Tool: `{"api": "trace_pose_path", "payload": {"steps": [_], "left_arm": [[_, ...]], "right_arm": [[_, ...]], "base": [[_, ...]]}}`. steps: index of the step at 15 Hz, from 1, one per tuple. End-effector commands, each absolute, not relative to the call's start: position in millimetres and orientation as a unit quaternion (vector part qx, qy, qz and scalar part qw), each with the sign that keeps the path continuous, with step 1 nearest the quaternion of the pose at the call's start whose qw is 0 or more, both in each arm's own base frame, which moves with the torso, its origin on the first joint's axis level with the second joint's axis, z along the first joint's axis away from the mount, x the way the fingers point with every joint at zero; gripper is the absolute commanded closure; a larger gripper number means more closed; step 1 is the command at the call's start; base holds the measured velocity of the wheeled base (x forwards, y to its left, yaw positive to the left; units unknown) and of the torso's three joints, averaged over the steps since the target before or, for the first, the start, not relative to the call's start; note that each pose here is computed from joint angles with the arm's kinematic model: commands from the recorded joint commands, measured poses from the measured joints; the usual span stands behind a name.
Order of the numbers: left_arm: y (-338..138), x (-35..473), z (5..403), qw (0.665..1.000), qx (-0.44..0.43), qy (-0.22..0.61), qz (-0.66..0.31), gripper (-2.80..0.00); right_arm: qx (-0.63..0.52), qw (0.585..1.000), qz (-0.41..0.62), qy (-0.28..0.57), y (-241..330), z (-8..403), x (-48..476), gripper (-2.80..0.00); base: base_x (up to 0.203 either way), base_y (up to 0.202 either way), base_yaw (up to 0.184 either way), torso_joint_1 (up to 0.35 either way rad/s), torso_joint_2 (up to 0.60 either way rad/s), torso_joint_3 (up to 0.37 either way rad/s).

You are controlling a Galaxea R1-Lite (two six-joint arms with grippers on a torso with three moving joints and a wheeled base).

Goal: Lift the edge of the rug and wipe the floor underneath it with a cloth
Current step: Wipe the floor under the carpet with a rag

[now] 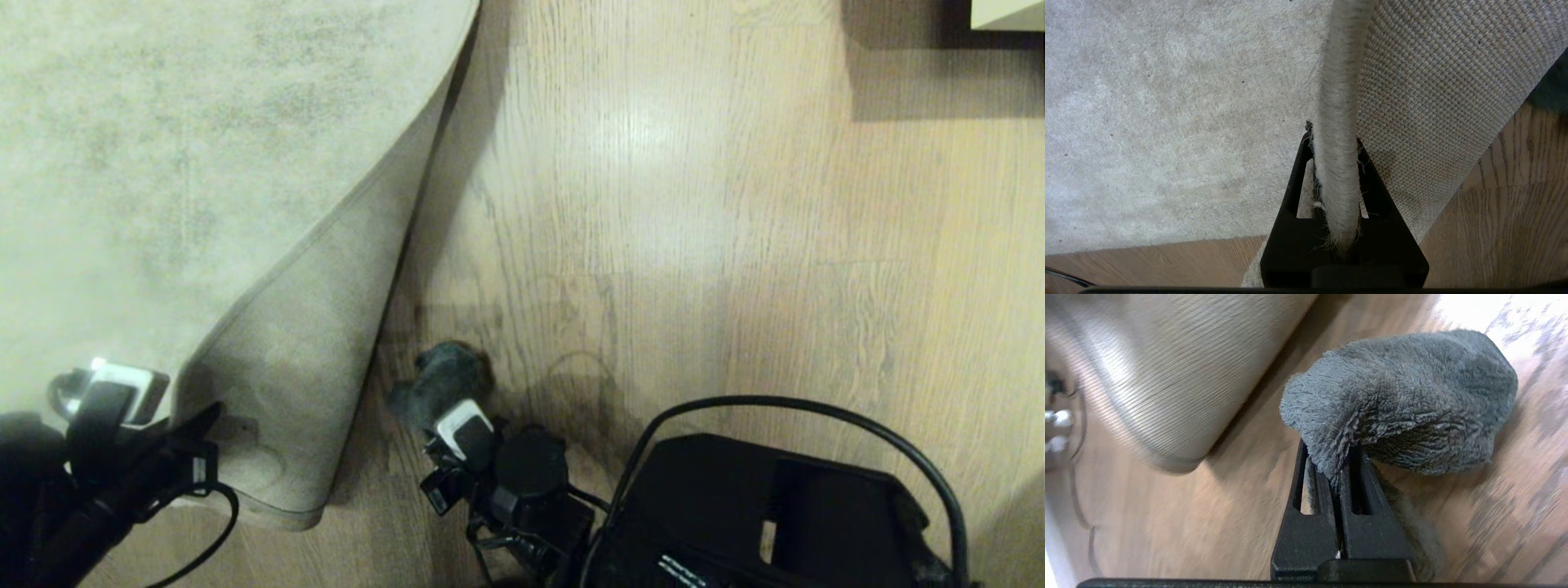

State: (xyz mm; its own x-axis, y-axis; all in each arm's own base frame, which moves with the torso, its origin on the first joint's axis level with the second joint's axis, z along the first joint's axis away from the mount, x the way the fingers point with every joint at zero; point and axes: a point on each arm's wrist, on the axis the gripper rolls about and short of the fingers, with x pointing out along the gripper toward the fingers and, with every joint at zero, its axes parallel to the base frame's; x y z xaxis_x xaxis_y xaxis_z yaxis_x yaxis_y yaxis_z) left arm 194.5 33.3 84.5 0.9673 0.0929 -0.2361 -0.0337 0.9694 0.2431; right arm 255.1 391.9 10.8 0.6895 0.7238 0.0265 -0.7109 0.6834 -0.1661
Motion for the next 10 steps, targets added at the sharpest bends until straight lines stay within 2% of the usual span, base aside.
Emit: {"api": "trace_pose_path", "payload": {"steps": [1,7,10], "left_arm": [[34,196,89,0.987,0.124,0.100,0.035,0.00],[34,195,89,0.986,0.124,0.101,0.042,0.00],[34,195,89,0.986,0.124,0.101,0.042,0.00]], "right_arm": [[-0.068,0.922,0.377,-0.051,393,9,271,0.00],[-0.066,0.936,0.341,-0.056,378,9,307,0.00],[-0.053,0.941,0.324,-0.078,376,28,324,0.00]], "base": [[0.000,0.000,0.000,0.000,0.00,0.000],[0.000,0.000,0.000,0.000,0.00,0.000],[0.000,0.000,0.000,0.000,0.00,0.000]]}}
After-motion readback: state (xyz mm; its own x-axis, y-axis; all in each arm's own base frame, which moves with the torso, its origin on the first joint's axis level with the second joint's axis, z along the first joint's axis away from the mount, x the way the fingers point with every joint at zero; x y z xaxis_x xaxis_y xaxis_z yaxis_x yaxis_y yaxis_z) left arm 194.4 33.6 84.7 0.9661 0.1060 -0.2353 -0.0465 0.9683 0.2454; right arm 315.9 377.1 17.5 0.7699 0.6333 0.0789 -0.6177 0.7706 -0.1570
